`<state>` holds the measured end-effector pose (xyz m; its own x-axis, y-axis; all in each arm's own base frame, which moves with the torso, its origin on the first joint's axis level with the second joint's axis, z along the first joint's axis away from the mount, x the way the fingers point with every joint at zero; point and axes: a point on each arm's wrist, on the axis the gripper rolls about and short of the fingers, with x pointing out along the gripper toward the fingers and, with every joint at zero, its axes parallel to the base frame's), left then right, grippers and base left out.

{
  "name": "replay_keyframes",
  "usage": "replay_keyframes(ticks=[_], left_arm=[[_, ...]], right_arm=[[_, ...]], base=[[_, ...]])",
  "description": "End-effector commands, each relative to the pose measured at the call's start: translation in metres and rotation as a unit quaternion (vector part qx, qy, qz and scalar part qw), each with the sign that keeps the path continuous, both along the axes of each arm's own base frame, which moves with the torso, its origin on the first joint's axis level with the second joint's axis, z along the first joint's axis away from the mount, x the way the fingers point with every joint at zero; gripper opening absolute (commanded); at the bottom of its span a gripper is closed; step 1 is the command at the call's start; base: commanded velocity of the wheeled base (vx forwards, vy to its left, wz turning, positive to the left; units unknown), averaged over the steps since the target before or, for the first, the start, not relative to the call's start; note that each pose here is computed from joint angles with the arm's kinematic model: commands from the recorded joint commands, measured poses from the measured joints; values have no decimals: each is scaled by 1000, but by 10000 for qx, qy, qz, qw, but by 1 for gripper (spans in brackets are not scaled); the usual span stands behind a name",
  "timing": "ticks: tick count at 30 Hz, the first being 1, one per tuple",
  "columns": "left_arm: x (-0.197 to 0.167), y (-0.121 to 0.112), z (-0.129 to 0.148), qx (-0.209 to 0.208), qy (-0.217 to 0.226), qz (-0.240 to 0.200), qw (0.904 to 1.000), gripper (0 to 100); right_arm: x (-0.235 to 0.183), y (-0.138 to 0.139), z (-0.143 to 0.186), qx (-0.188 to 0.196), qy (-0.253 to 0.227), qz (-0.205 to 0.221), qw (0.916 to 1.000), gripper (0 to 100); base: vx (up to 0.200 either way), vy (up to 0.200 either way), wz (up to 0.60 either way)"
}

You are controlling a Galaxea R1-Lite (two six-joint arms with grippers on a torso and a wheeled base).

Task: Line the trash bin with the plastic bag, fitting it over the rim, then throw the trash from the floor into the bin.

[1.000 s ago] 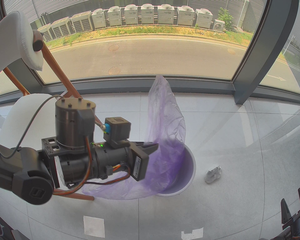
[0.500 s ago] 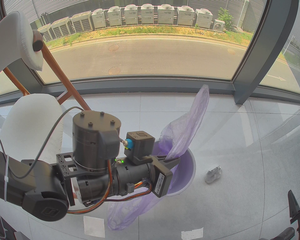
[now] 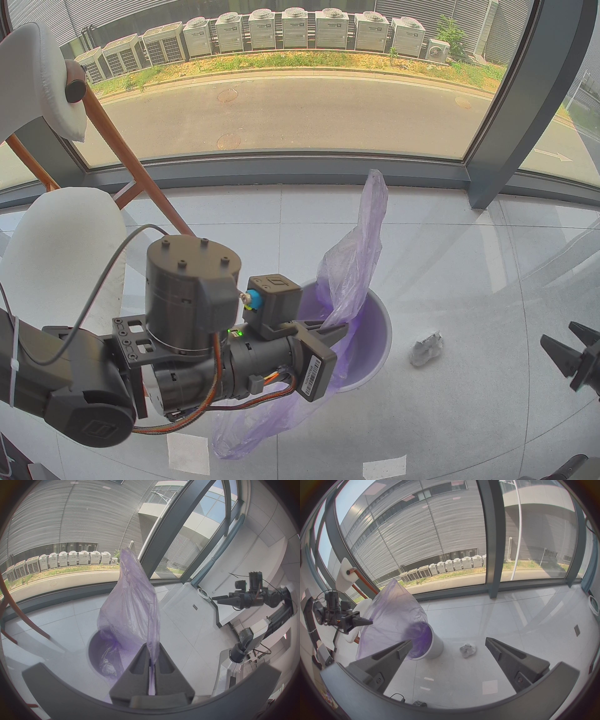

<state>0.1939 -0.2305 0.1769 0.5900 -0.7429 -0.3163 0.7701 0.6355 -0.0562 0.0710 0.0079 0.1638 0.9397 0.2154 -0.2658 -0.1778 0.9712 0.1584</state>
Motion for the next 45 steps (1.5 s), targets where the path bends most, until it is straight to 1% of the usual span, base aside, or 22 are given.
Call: replay_keyframes(ticks=[1,6,7,10,11,12,16,17,22,25,29,32,33,34,37,38,39,41,42,43,44,45], left_arm=[[-4,7,1,78,-43,202,9998,0],[-3,6,-2,109,-20,209,9997,0],[-3,5,-3,119,-9,194,9997,0],[-2,3,-5,154,10,176,9997,0],[-3,3,-6,158,16,161,9997,0],[-3,3,-6,158,16,161,9997,0],[-4,4,-9,204,57,145,9997,0],[-5,4,-10,220,73,130,9996,0],[-5,5,-11,238,88,130,9996,0],[-6,5,-11,238,88,130,9996,0],[-6,4,-12,244,92,122,9996,0],[-6,4,-13,256,102,122,9995,0],[-6,4,-13,256,102,122,9995,0],[-5,4,-12,250,97,137,9995,0],[-5,5,-12,250,98,145,9995,0],[-5,5,-12,251,96,152,9995,0],[-4,6,-13,257,101,167,9995,0],[-4,6,-12,251,96,175,9995,0],[-4,6,-13,257,101,175,9995,0],[-4,6,-12,251,96,175,9995,0],[-4,6,-12,251,96,175,9995,0],[-4,6,-12,251,96,175,9995,0]], right_arm=[[158,25,-55,265,1215,618,9903,100],[192,38,-71,243,831,794,9931,100],[203,47,-73,251,638,914,9935,100],[227,57,-79,246,376,934,9946,100],[232,60,-79,255,325,965,9945,0],[232,60,-79,255,325,965,9945,0],[255,72,-78,286,127,1059,9939,0],[267,77,-78,292,18,1087,9936,0],[296,95,-73,350,-339,1240,9911,0],[307,111,-72,378,-517,1412,9879,0],[316,124,-68,433,-719,1612,9833,0],[327,129,-73,443,-1001,1973,9742,0],[328,130,-73,433,-1022,1991,9737,0],[336,132,-80,318,-1304,2254,9650,0],[348,133,-89,77,-1670,2573,9518,0],[349,132,-90,53,-1699,2597,9506,0],[352,134,-91,-45,-1856,2816,9414,0],[354,136,-93,-124,-1939,3027,9331,0],[354,136,-93,-145,-1954,3073,9312,0],[354,137,-95,-212,-1988,3247,9245,0],[354,137,-95,-212,-1988,3247,9245,0],[353,137,-101,-330,-2027,3484,9146,0]], base=[[0,0,0],[0,0,0],[0,0,0],[0,0,0],[0,0,0],[0,0,0],[0,0,0],[0,0,0],[0,0,0],[0,0,0],[0,0,0],[0,0,0],[0,0,0],[0,0,0],[0,0,0],[0,0,0],[0,0,0],[0,0,0],[0,0,0],[0,0,0],[0,0,0],[0,0,0]])
